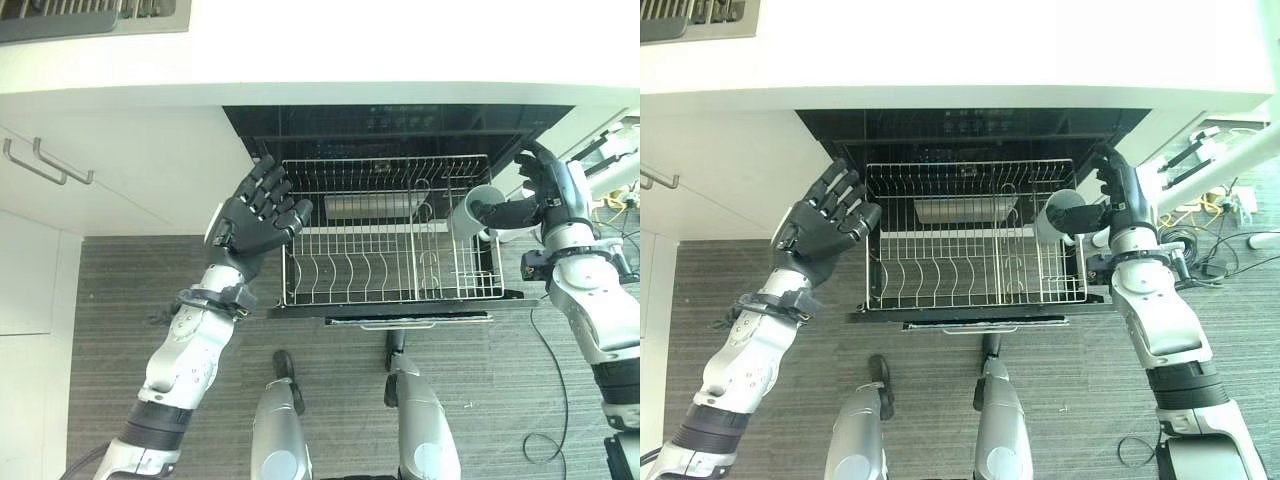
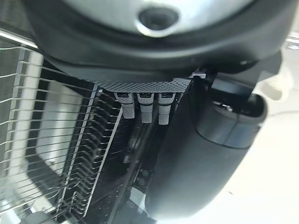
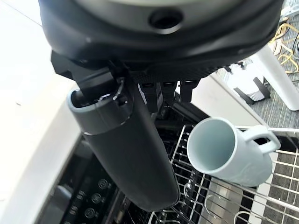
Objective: Place the dishes in the dishwasher.
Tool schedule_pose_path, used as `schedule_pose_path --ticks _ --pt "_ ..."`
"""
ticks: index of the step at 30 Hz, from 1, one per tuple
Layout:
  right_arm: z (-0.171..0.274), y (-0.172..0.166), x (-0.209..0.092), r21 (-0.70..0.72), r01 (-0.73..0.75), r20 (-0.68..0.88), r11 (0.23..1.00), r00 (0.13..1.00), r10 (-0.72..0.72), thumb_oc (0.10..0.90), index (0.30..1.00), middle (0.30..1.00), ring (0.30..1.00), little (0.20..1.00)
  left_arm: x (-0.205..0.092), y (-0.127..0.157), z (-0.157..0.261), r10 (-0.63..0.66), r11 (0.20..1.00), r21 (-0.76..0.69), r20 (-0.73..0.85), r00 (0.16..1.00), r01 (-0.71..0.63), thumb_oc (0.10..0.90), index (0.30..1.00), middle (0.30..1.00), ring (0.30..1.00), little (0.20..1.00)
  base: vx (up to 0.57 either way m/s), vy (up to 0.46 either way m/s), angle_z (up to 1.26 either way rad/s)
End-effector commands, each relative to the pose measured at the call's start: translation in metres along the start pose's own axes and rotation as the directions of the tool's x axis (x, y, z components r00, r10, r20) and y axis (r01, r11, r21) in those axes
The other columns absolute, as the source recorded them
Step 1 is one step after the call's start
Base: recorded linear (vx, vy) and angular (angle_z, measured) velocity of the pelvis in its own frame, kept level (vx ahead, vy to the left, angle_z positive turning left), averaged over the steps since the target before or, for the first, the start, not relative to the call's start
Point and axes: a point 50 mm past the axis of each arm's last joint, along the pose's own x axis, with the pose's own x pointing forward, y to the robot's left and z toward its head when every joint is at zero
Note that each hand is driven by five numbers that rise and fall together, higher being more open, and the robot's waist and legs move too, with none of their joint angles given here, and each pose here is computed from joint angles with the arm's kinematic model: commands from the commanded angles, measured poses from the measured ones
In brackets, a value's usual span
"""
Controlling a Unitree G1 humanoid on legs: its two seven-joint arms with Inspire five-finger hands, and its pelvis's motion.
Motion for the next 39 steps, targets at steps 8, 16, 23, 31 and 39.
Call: schedule_pose_path --ticks 8,16,23,31,39 --pt "0.024 -0.023 -0.037 0.080 0.111 0.295 0.991 0.947 -0.130 0.800 0.900 0.900 0.900 0.900 -0.029 -0.014 0.047 -0.094 0.993 0.102 0.346 0.933 0.063 0.800 0.900 0.900 0.900 0.900 0.06 0.106 -0.03" --pt "0.024 -0.006 -0.062 0.338 -0.102 0.391 0.936 0.919 -0.041 0.800 0.900 0.900 0.900 0.900 -0.045 -0.003 0.047 -0.051 0.994 0.106 0.375 0.926 0.012 0.800 0.900 0.900 0.900 0.900 0.04 0.174 -0.01" --pt "0.019 0.000 -0.079 0.448 -0.179 0.445 0.876 0.895 -0.045 0.800 0.900 0.900 0.900 0.900 -0.053 0.005 0.039 -0.059 0.993 0.114 0.326 0.944 0.023 0.800 0.900 0.900 0.900 0.900 0.02 0.207 0.04" --pt "0.012 0.011 -0.083 0.420 -0.241 0.463 0.875 0.886 0.022 0.800 0.900 0.900 0.900 0.900 -0.056 0.012 0.031 -0.066 0.991 0.132 0.261 0.963 0.032 0.800 0.900 0.900 0.900 0.900 -0.02 0.147 -0.23" --pt "0.010 0.010 -0.086 0.378 -0.249 0.474 0.891 0.879 0.045 0.800 0.900 0.900 0.900 0.900 -0.061 0.014 0.022 -0.022 0.997 0.073 0.258 0.966 0.003 0.800 0.900 0.900 0.900 0.900 0.01 -0.146 -0.20"
